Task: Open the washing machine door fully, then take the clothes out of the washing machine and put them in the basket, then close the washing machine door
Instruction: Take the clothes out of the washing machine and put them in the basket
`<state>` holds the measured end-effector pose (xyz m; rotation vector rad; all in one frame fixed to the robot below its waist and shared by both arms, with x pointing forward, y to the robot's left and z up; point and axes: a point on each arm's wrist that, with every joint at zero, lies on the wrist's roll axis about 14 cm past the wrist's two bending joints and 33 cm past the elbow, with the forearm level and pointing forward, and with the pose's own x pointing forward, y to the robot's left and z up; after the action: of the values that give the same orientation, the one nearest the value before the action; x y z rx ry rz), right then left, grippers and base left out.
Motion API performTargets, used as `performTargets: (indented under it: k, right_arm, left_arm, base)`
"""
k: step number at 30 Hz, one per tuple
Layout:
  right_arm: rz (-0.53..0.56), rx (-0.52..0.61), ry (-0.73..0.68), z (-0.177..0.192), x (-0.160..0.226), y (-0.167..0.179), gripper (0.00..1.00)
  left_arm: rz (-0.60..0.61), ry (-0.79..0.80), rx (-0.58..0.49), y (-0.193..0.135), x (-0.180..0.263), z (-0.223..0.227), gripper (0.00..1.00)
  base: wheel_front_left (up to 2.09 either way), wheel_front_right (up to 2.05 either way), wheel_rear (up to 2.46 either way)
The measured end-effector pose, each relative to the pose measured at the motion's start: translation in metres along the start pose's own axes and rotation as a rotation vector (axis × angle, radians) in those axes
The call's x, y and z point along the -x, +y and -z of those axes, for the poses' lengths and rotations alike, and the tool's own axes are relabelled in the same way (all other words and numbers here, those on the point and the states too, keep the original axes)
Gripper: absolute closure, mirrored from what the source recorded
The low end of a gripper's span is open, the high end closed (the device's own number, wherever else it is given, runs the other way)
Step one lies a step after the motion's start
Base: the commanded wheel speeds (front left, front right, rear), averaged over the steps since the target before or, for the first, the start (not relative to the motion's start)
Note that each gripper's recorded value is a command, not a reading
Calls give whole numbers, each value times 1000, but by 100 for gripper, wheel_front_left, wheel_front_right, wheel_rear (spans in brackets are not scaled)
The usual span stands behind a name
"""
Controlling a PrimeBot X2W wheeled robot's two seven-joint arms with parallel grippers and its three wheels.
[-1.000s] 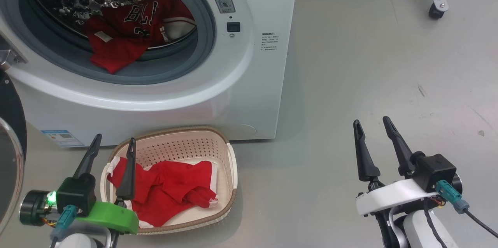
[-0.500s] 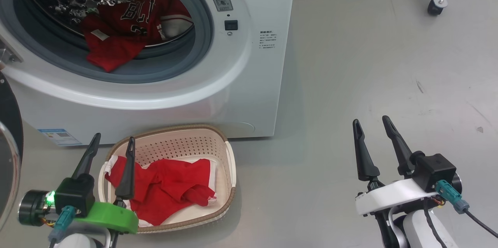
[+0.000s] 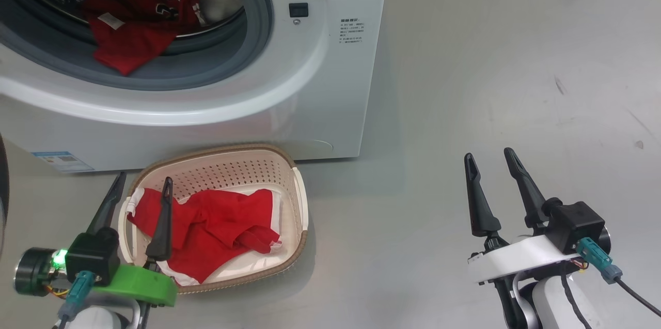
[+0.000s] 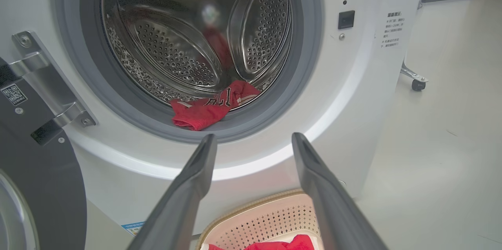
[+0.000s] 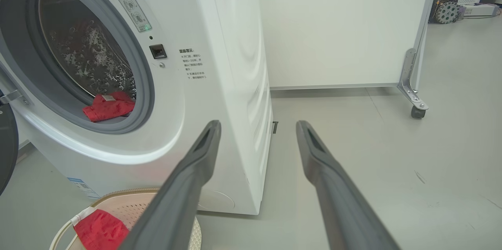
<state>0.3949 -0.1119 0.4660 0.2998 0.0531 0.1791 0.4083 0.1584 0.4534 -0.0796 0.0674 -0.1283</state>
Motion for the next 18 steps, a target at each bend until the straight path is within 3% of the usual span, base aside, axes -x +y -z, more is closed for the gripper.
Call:
performTargets:
  k: [18]
  right_arm:
    - [-24, -37, 47, 23, -28, 3, 0]
  left_arm:
    - [43, 82, -165, 23, -77, 26, 0]
  base:
    - [0, 0, 0]
